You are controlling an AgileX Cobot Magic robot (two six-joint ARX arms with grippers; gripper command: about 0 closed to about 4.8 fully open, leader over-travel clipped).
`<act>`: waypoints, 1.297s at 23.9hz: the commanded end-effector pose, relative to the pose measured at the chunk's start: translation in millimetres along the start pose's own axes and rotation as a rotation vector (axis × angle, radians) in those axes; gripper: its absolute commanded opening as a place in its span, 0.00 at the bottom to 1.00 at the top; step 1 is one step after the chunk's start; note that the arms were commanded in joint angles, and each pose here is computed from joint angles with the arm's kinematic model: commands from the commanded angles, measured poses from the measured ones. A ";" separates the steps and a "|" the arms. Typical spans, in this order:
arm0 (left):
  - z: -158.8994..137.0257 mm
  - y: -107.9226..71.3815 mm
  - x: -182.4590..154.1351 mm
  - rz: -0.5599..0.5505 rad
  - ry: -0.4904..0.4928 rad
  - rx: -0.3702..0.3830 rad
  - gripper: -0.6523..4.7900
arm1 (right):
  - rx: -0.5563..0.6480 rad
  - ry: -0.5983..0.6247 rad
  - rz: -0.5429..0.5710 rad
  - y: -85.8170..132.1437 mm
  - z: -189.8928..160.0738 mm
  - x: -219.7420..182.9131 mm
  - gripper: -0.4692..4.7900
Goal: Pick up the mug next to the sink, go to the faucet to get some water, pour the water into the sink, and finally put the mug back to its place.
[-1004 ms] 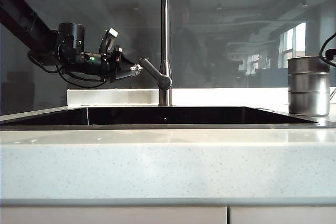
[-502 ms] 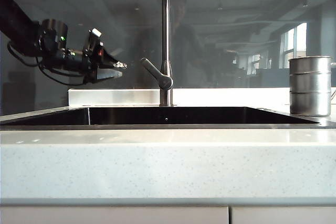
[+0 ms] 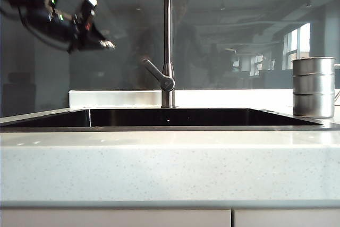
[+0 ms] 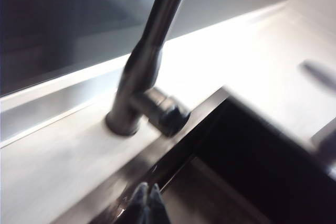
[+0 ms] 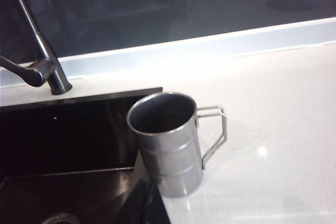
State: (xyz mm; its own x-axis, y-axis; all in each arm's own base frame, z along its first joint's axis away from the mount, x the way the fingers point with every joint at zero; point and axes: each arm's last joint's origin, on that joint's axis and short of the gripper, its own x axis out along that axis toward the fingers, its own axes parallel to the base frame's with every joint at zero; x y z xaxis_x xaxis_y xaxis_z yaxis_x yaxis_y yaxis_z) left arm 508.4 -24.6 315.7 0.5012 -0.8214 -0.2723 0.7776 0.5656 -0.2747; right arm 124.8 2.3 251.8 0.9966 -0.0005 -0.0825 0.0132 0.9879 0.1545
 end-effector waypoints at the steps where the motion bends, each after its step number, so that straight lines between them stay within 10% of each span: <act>1: 23.3 -43.5 -33.9 0.042 0.093 0.134 0.11 | 0.010 -0.038 0.011 0.5 3.7 -10.0 0.08; 10: 105.1 -197.3 -152.1 0.297 -0.030 0.341 0.11 | 0.031 -0.112 0.018 0.6 8.8 -25.2 0.08; 23: 106.3 -380.5 -290.4 0.715 -0.345 0.495 0.11 | 0.031 -0.103 0.017 0.5 7.9 -25.3 0.08; 31: 85.4 -429.5 -320.0 0.616 -0.444 0.427 0.11 | 0.031 -0.103 0.017 0.5 7.9 -25.3 0.08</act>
State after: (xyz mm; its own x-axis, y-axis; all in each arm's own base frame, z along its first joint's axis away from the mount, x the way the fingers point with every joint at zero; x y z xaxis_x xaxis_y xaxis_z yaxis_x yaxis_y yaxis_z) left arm 50.7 -10.0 599.1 0.9288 -0.3413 0.1446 0.3116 0.9303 0.1936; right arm 100.6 1.6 259.1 1.0000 -0.0008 0.0013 0.0005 0.9826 0.1857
